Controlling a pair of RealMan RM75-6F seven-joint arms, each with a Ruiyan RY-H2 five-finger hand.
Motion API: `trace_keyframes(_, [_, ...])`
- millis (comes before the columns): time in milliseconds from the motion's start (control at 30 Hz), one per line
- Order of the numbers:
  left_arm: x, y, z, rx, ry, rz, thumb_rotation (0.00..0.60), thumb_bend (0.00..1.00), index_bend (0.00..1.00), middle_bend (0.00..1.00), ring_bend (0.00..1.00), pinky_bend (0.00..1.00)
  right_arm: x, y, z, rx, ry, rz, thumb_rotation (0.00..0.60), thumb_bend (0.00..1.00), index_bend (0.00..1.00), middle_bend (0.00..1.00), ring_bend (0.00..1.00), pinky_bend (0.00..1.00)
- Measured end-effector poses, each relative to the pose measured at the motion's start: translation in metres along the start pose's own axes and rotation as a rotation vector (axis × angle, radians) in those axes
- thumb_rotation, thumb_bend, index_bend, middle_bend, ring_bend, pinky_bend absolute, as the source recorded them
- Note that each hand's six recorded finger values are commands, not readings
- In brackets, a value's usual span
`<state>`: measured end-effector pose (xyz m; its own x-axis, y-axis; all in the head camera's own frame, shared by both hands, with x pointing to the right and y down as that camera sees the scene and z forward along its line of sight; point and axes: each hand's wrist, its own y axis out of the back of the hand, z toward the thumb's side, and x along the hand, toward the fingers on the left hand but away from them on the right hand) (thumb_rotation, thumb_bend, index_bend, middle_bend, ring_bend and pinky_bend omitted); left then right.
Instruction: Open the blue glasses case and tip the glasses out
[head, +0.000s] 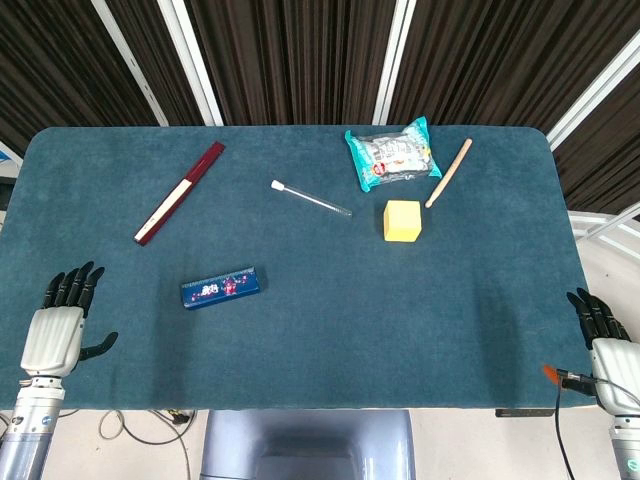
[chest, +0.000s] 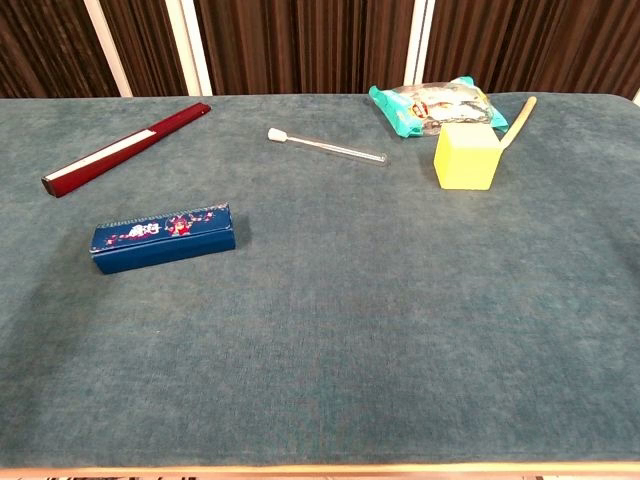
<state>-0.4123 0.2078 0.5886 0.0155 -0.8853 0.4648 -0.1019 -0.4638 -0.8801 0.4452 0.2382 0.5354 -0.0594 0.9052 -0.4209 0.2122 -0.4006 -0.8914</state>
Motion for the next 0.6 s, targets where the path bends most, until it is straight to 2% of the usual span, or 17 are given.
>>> trace_keyframes(367, [0.001, -0.003, 0.001, 0.001, 0.003, -0.015, 0.6, 0.17, 0.0, 0.0, 0.0, 0.01, 0.0, 0.0, 0.001, 0.0, 0.0, 0.001, 0.6, 0.18, 0.0, 0.0, 0.0, 0.19])
trace_keyframes(600, [0.01, -0.004, 0.013, 0.021, -0.023, -0.02, 0.6, 0.17, 0.0, 0.0, 0.0, 0.01, 0.0, 0.0, 0.0, -0.004, -0.002, 0.002, 0.6, 0.18, 0.0, 0.0, 0.0, 0.19])
